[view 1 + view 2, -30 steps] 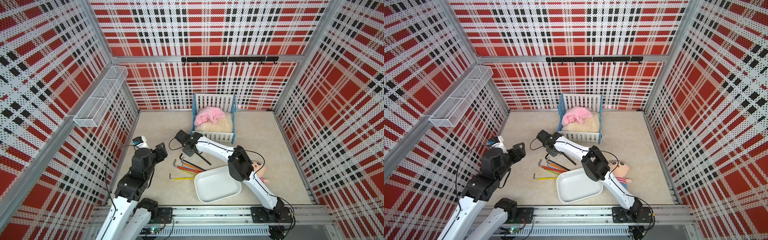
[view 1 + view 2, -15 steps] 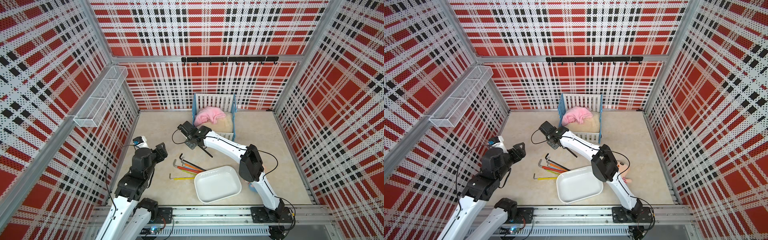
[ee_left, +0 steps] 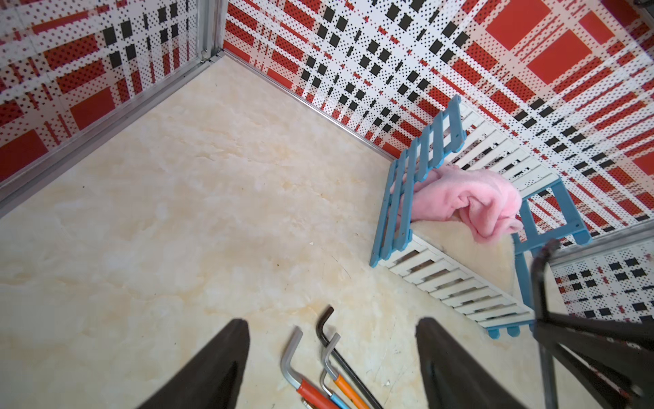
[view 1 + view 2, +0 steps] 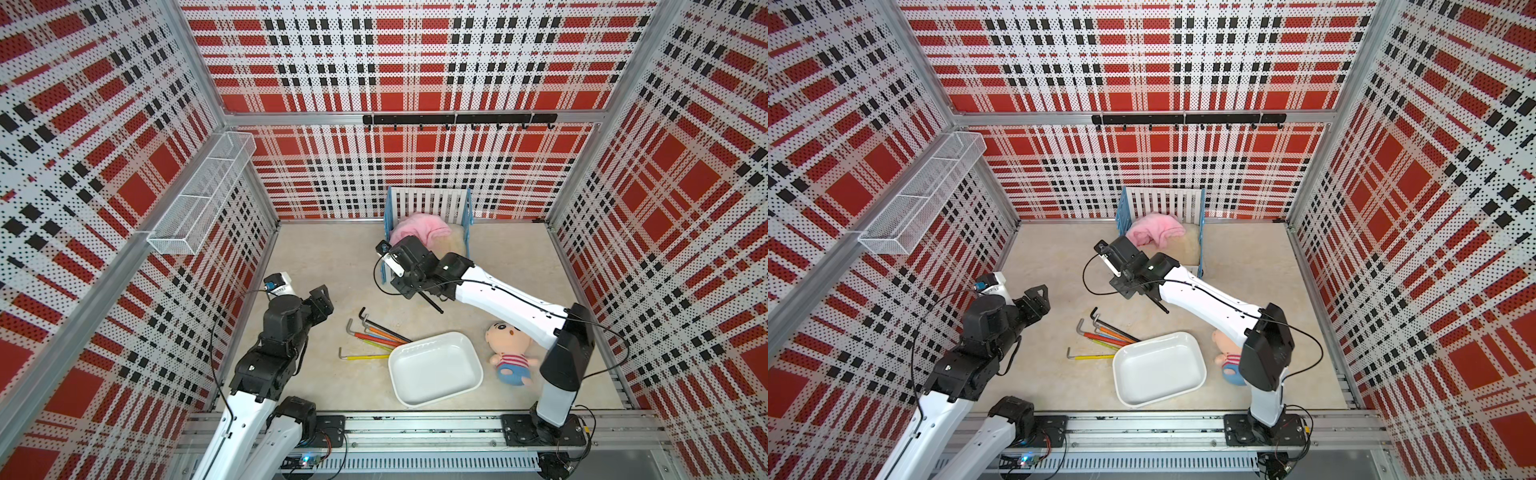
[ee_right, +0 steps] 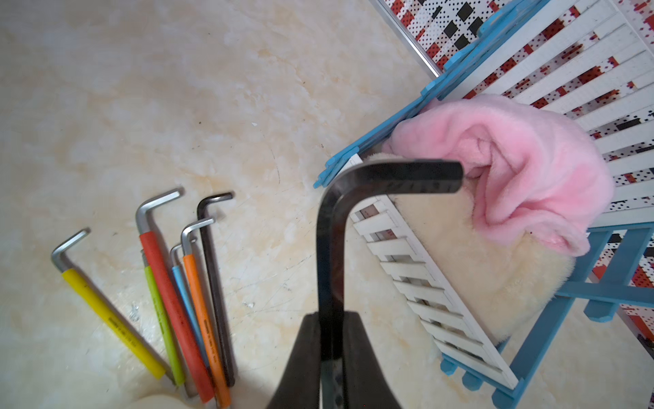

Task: Put the hex key on the desktop into the storage box
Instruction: Pick up the Allen key from the center of the board, then place the Allen key in the storage box.

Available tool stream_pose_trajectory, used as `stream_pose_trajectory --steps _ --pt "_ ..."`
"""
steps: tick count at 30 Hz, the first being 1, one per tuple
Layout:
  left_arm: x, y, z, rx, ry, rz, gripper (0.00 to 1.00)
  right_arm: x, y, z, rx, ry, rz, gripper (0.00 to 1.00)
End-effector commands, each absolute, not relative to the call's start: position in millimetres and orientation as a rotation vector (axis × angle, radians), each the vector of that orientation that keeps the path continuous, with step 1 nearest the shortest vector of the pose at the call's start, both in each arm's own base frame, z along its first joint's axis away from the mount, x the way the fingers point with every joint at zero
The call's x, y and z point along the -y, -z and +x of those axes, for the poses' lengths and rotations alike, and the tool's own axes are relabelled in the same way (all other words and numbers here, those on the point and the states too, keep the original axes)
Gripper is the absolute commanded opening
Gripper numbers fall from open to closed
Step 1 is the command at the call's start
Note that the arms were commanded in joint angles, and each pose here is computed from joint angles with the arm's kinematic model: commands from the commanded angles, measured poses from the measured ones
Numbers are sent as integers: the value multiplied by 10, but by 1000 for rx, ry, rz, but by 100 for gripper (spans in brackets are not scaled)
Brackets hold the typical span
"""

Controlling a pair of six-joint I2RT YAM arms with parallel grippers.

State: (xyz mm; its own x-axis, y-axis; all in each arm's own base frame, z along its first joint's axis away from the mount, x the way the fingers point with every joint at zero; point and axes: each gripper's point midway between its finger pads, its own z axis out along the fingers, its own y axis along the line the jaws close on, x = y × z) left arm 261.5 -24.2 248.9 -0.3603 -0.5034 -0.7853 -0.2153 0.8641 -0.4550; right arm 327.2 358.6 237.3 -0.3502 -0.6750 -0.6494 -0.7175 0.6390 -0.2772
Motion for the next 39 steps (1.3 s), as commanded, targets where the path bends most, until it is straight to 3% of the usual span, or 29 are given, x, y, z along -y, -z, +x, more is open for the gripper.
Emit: stream_pose_trajectory --steps 1,13,28,39 --pt "215 -2452 2616 -1949 318 -532 80 -3711 -2622 2985 -1949 -164 -1149 0" --pt "196 -2507 2589 -1925 322 -535 80 -3611 -2010 2104 -1777 -123 -1525 0" --pt "170 -2559 2554 -1900 325 -547 79 -3523 -1306 1723 -1676 -40 -1890 0" --pt "151 -2585 2535 -1886 325 -556 79 -3457 -1226 1558 -1676 -9 -1967 0"
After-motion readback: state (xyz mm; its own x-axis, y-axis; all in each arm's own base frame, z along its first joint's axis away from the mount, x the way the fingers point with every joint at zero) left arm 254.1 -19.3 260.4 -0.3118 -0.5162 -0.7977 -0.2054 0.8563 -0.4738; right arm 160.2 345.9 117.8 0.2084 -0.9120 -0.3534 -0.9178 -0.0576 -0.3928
